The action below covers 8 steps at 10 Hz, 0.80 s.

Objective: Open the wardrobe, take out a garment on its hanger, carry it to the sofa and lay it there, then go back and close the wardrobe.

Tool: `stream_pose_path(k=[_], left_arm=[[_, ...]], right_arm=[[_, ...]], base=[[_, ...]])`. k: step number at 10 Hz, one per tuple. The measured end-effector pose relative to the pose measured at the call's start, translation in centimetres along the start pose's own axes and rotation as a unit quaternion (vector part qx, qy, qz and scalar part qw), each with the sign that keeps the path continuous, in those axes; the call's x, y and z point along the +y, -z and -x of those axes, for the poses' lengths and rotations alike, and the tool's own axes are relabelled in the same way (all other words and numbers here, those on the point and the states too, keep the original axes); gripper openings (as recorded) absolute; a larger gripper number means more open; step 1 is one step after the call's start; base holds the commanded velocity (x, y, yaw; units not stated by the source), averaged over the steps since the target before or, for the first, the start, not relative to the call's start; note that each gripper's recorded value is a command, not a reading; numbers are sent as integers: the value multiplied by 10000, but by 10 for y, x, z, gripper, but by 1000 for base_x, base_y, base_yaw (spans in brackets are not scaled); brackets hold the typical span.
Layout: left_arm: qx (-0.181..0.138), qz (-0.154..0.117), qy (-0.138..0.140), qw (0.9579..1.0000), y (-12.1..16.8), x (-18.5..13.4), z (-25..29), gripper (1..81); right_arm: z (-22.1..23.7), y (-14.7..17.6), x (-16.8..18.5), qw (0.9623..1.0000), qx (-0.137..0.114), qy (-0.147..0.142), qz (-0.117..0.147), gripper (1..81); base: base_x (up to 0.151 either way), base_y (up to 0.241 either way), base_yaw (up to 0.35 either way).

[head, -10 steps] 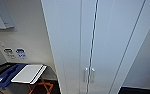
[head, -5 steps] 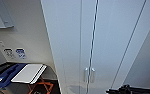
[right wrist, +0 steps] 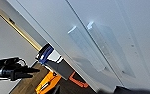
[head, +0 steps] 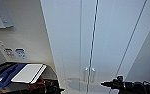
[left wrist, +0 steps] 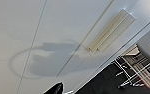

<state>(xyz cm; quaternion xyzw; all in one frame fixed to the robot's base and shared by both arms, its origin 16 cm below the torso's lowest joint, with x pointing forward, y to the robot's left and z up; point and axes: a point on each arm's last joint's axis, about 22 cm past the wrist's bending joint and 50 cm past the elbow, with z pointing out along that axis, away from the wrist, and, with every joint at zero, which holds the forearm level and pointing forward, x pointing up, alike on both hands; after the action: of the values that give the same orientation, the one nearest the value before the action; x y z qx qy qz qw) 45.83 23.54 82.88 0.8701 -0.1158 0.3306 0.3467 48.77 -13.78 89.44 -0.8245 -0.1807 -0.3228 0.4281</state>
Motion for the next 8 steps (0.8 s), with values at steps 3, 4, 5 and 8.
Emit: stream_pose_path(k=[3,4,5,8], left_arm=[[-125,-29,-94,9999,-32,1,-27,811],[-139,-25,-121,9998,-42,3,-37,811],[-155,3,-133,9998,-53,7,-41,811],[-237,198,-84,9995,-86,32,-46,811]], right_arm=[[-21,-15,3,10000,-41,15,28,811],[-27,-22,1,10000,-53,21,8,811],[-33,-30,-3,10000,-61,42,-31,811],[-38,-53,2,9999,-120,20,-5,811]], base=[[0,0,0],[0,0,0],[0,0,0],[0,0,0]])
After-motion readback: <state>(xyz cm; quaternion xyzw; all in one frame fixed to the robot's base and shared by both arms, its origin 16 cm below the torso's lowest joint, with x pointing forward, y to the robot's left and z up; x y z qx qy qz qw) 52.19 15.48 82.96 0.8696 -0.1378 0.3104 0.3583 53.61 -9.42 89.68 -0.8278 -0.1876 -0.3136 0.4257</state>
